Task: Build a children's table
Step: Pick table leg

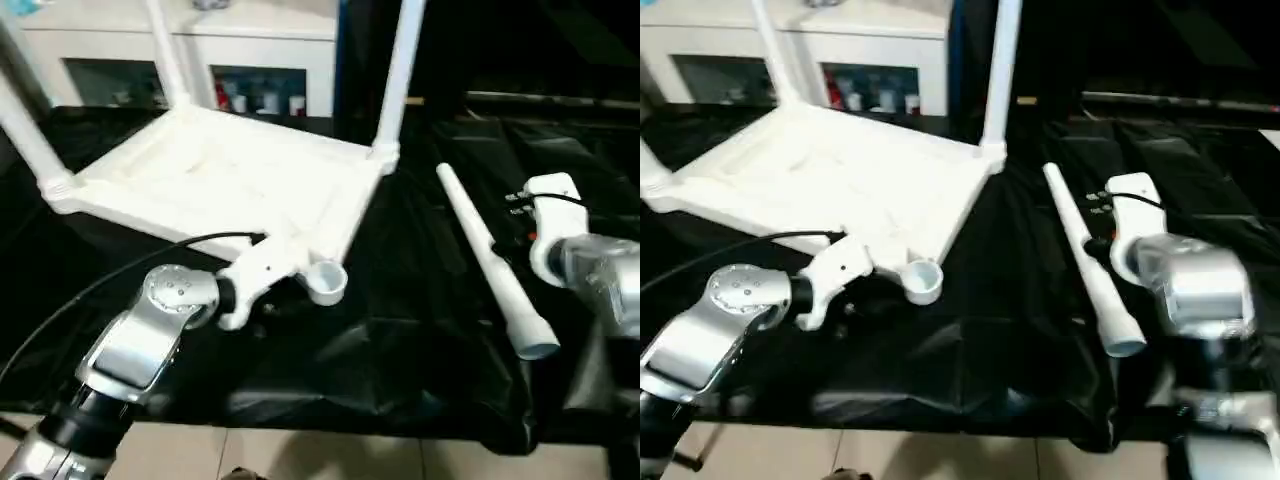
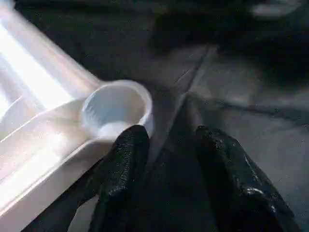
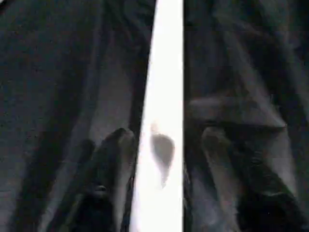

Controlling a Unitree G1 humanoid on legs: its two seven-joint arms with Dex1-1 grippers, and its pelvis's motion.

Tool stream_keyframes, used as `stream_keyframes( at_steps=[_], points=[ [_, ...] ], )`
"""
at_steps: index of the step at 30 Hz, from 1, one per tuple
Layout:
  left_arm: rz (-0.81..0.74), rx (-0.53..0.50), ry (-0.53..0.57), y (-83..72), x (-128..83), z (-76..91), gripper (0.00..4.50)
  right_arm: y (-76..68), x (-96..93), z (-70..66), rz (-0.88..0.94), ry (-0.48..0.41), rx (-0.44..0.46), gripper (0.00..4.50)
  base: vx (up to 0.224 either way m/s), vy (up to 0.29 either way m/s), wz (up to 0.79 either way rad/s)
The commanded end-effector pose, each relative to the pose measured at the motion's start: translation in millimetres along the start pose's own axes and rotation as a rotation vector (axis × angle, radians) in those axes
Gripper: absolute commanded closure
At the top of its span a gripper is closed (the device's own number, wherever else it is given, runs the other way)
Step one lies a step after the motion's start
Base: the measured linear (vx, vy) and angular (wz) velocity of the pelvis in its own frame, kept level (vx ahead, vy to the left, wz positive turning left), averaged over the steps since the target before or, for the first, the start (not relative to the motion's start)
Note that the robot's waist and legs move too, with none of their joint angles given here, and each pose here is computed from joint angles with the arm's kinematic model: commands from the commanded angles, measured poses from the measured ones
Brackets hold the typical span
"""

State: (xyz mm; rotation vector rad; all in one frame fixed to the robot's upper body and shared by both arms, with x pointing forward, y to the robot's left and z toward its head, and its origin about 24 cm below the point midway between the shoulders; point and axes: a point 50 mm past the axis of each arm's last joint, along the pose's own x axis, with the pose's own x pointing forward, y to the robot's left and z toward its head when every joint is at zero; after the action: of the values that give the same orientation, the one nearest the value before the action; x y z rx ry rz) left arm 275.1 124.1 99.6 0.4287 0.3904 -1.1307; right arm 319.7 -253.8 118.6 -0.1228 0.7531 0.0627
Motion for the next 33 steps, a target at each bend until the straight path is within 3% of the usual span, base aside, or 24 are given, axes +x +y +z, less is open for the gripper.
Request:
stream_keyframes(
  at_steps=[1, 4, 11, 16, 22, 33],
  points=[
    [-0.032, 0.001, -0.031, -3.3, -1.6, 7.7, 2.52, -3.9, -0.3, 1.9, 0.030, 0.021, 0.033, 1.54, 0.000, 0.000, 0.00],
    [-0.071, 0.001, -0.053, -6.9, -1.5, 13.7, 2.52, -6.1, 4.5, -1.5, 0.034, 0.068, 0.033, 1.50, 0.000, 0.000, 0.00],
    [-0.092, -0.002, -0.079, -9.7, -1.9, 21.9, 2.52, -9.4, 14.6, -6.9, 0.024, 0.119, 0.042, 0.74, 0.000, 0.000, 0.00],
    [-0.094, 0.009, -0.074, -10.1, -2.3, 24.0, 2.52, -7.8, 28.8, -19.6, 0.079, 0.168, 0.096, 0.32, 0.000, 0.000, 0.00],
    [-0.087, 0.019, -0.073, -7.0, -3.8, 27.4, 2.52, 0.0, 39.1, -29.5, 0.177, 0.224, 0.107, 0.32, 0.000, 0.000, 0.00],
    [-0.070, 0.016, -0.062, -8.1, -4.0, 25.6, 2.52, -3.3, 46.7, -40.6, 0.154, 0.286, 0.085, 1.20, 0.000, 0.000, 0.00]
  ],
)
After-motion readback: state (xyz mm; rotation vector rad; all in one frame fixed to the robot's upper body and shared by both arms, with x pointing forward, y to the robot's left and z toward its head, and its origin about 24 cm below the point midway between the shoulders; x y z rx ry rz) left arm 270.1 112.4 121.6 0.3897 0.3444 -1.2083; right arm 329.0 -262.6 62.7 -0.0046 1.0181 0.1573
